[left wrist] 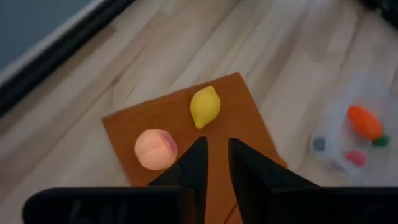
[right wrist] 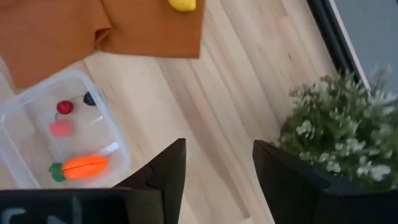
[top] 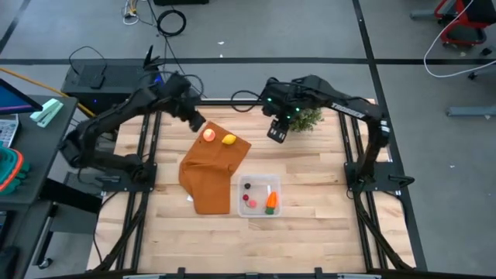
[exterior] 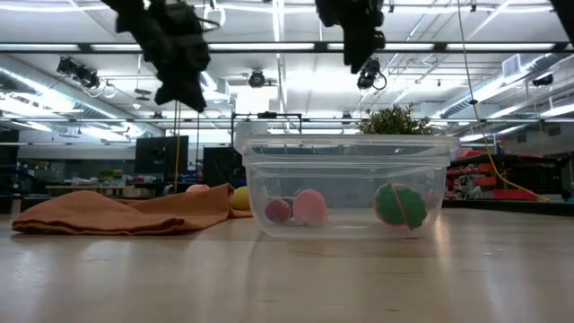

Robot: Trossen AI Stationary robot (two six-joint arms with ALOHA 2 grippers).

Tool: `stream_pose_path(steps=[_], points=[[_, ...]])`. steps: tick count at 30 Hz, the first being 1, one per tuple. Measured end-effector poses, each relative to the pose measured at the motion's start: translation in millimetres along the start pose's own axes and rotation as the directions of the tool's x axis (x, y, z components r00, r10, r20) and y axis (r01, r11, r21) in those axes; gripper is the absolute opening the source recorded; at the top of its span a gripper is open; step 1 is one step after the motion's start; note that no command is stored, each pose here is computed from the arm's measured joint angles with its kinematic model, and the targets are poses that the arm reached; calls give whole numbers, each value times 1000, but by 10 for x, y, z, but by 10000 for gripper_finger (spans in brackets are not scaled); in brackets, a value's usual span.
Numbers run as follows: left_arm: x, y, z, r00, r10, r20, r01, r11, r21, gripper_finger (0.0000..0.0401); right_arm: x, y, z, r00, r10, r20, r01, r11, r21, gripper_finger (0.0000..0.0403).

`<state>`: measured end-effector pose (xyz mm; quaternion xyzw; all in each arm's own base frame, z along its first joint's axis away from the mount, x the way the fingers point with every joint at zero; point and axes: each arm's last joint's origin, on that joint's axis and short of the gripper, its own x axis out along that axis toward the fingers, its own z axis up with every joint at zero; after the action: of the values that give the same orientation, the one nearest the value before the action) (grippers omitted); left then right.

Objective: Pick and placing Produce into tupperware
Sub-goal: Put the pink peach into the transparent bin

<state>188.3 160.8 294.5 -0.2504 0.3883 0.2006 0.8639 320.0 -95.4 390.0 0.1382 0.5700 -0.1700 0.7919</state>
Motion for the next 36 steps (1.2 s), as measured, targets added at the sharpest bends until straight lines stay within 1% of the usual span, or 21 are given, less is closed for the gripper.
stream_pose_path(steps=[3, 5, 8, 11, 14, 17, 19, 24, 31, 36], points=[[141, 38, 153, 998, 15, -66, -23, 992, -122, 86, 93, 22, -113, 1000, 2, 12, -2, 1000, 26, 158], [241, 46, 244, 993, 29, -113, -46, 988, -149, 96, 173, 59, -194, 1000, 9, 21, -10, 999, 39, 158], [399, 41, 302, 975, 83, -205, -113, 984, -137, 116, 296, 130, -331, 999, 39, 21, -40, 997, 60, 158], [571, 26, 315, 956, 124, -265, -159, 981, -115, 144, 429, 216, -474, 995, 102, -10, -101, 992, 82, 158], [717, 11, 278, 936, 129, -327, -179, 975, -128, 176, 537, 315, -620, 990, 129, -56, -126, 990, 59, 158], [817, 5, 214, 905, 135, -404, -207, 968, -140, 207, 611, 396, -746, 987, 133, -89, -130, 991, 38, 158], [876, 5, 185, 886, 157, -436, -235, 963, -132, 226, 665, 442, -802, 985, 133, -109, -131, 991, 25, 158], [985, 24, 159, 861, 209, -463, -308, 940, -149, 268, 752, 507, -862, 983, 141, -120, -142, 990, -1, 168], [1130, 65, 125, 838, 220, -499, -348, 920, -178, 324, 771, 540, -823, 984, 162, -71, -163, 987, -10, 189], [1268, 94, 92, 817, 237, -525, -372, 913, -166, 350, 772, 541, -801, 985, 168, -50, -168, 986, -10, 195]])
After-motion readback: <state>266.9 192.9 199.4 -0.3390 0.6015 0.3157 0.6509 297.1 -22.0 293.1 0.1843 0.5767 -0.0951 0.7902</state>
